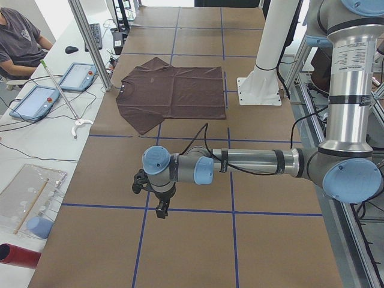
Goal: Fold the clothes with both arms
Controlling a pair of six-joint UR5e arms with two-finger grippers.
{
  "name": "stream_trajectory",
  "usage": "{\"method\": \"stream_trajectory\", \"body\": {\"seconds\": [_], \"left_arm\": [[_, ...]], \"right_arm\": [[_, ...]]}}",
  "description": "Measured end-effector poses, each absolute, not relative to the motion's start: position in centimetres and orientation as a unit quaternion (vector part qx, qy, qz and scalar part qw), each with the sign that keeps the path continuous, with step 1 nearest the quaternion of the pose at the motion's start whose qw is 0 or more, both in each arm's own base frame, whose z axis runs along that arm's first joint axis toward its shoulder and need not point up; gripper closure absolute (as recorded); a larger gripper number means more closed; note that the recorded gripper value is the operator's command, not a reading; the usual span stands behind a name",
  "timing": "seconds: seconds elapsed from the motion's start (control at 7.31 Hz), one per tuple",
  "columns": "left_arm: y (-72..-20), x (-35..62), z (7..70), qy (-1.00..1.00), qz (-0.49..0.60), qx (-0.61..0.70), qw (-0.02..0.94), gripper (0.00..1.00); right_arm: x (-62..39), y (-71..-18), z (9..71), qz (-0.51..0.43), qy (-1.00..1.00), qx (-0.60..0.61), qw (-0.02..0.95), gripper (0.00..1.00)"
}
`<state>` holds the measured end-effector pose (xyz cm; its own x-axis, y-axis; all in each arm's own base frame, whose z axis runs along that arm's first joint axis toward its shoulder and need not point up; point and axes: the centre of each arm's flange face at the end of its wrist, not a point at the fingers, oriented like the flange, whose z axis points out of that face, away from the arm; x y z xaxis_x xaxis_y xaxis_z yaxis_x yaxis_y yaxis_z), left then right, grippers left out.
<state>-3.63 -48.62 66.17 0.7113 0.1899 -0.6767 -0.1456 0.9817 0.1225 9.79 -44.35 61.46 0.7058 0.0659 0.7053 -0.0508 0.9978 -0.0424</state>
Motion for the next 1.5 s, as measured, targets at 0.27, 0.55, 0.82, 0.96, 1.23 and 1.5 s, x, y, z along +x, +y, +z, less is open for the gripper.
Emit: {"method": "stream_trajectory", "body": {"seconds": [0.27, 0.55, 0.82, 0.96, 1.23, 1.5], "left_arm": [[-48.6, -3.6, 66.2, 0.369, 0.091, 0.03, 0.925, 0.0], [-49.4, -3.5, 65.5, 0.367, 0.092, 0.037, 0.925, 0.0], [-52.7, -3.3, 62.1, 0.365, 0.105, 0.072, 0.922, 0.0], [-54.3, -3.1, 60.4, 0.364, 0.116, 0.101, 0.919, 0.0], [-56.5, -2.7, 59.4, 0.364, 0.123, 0.149, 0.911, 0.0], [-58.6, -2.2, 57.7, 0.371, 0.1, 0.169, 0.908, 0.0]], "right_arm": [[9.8, -44.7, 60.7, 0.027, -0.383, -0.001, 0.923, 0.0], [9.5, -45.4, 59.9, 0.021, -0.384, 0.006, 0.923, 0.0], [6.8, -49.1, 56.6, -0.026, -0.384, 0.044, 0.922, 0.0], [3.7, -51.2, 55.5, -0.065, -0.388, 0.062, 0.917, 0.0], [-4.8, -56.7, 52.8, -0.089, -0.414, 0.088, 0.902, 0.0], [-14.4, -62.4, 48.1, -0.049, -0.443, 0.071, 0.893, 0.0]]}}
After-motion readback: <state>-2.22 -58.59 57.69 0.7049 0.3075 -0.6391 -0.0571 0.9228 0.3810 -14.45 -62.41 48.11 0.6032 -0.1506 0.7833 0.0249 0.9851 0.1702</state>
